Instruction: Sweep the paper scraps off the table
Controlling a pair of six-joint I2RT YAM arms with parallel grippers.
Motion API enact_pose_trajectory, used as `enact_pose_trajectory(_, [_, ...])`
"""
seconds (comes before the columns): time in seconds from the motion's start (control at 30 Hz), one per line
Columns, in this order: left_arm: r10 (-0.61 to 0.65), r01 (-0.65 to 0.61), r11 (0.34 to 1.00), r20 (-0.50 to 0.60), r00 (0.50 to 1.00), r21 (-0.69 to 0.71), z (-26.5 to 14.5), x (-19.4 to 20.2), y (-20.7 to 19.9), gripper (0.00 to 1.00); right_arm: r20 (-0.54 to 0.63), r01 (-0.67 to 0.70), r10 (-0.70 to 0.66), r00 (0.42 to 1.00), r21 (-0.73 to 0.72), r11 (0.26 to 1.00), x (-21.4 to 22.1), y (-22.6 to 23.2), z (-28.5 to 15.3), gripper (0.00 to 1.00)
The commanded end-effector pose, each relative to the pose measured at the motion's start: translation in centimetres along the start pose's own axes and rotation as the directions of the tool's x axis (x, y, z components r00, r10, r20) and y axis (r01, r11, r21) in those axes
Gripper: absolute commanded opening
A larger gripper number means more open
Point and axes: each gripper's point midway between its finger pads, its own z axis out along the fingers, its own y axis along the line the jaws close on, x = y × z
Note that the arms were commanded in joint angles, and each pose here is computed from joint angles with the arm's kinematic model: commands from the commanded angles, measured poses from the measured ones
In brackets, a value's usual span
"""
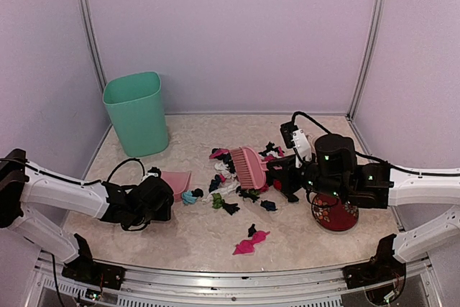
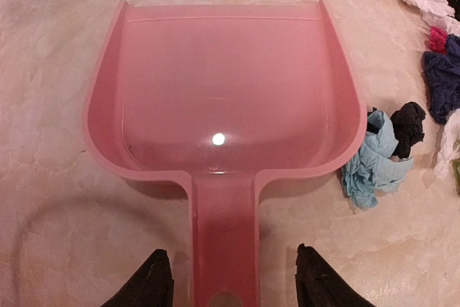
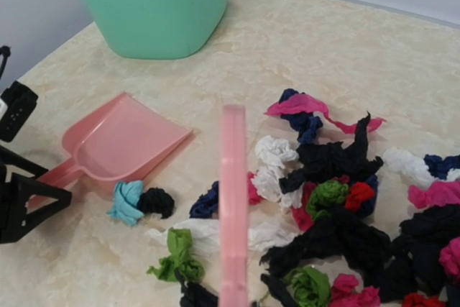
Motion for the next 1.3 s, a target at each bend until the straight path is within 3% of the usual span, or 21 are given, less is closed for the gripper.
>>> enact_pose_trajectory(0.0, [-0.003,0.003,1.000,0.032,0.999,0.000,0.4,-0.5,-0.5,0.54,0.028,-0.021,0.022,0.999,-0.008,1.000,-1.1,0.0,-0.3,0.00])
enact_pose_trajectory(0.5, [0.012,-0.010,1.000,0.056,0.998,-0.026,0.6,-1.3,-0.6,0.35,0.020,-0.029,0.029,0.999,0.000,1.000,-0.7,-0.2,-0.3,0.00])
enact_pose_trajectory(0.87, [0.039,-0.040,0.999,0.087,0.995,0.004,-0.3,-2.8,-1.4,0.00,0.006,-0.013,0.013,1.000,0.062,0.998,-0.9,-1.8,-0.1,0.00])
enact_pose_trajectory(1.27, [0.020,-0.025,0.999,0.151,0.988,0.032,-4.8,-7.1,-1.1,0.00,0.004,0.017,-0.018,1.000,0.134,0.991,-2.3,-4.7,-0.3,0.00])
